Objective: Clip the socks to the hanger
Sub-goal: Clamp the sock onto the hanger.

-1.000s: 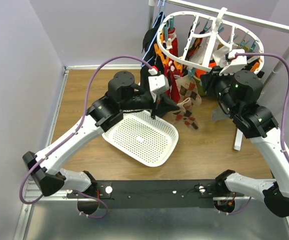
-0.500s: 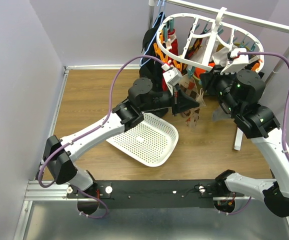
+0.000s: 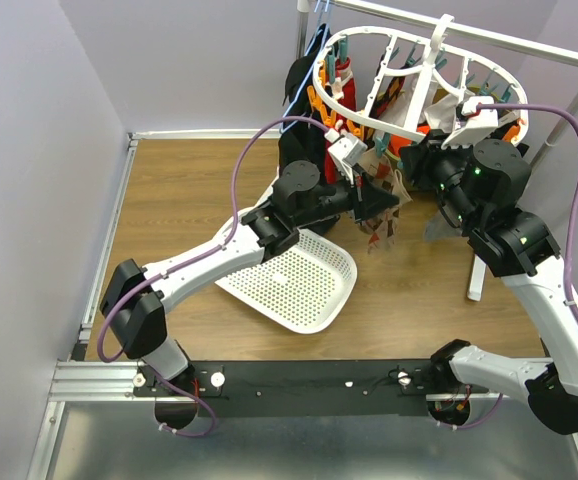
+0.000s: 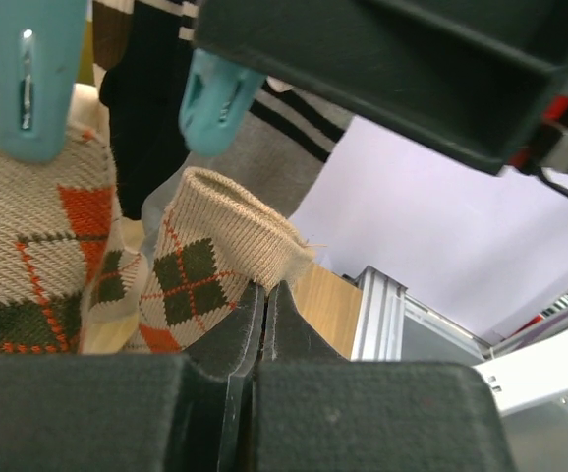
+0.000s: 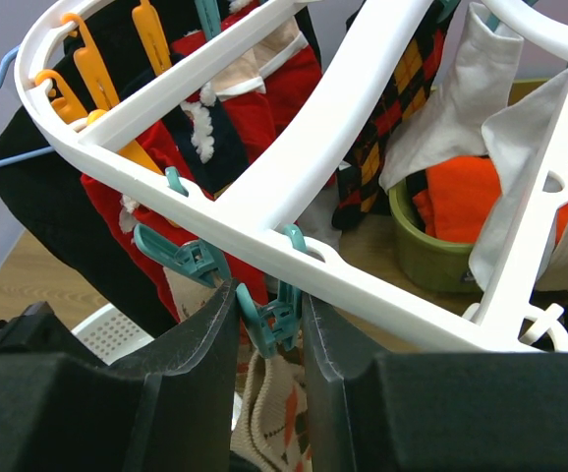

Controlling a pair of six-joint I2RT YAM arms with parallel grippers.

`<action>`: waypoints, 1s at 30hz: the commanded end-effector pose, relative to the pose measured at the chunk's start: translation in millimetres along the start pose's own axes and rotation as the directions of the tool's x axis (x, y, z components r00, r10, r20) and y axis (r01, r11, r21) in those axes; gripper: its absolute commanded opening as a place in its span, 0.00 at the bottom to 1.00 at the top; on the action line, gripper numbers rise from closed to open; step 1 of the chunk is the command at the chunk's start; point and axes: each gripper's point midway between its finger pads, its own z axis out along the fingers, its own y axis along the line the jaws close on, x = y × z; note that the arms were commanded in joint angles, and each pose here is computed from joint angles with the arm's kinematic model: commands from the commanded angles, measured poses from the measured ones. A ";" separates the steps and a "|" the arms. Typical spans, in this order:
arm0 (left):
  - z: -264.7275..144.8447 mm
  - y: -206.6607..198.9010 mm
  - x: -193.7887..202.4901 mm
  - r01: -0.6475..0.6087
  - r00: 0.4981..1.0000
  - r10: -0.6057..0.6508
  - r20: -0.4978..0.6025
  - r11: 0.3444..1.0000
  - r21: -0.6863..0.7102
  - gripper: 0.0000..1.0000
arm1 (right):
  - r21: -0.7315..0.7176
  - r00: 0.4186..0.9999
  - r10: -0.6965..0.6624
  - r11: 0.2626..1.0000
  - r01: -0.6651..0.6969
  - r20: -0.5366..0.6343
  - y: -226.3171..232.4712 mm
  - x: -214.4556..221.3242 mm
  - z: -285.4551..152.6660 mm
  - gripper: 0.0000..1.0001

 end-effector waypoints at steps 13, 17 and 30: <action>10.8 5.4 -31.1 -0.043 0.995 0.046 0.093 0.998 -0.034 0.00 | 0.008 0.999 0.009 1.000 -0.010 0.040 -1.1 -14.1 -2.6 0.01; 10.7 4.9 -33.6 -0.051 0.994 0.054 0.098 0.998 -0.032 0.00 | 0.010 0.999 0.006 1.000 -0.007 0.040 -1.7 -14.5 -3.4 0.01; 16.2 -0.9 -47.1 -0.064 0.990 0.065 0.126 0.998 -0.015 0.00 | 0.002 0.999 0.014 1.000 -0.014 0.028 -0.2 -10.5 -2.8 0.01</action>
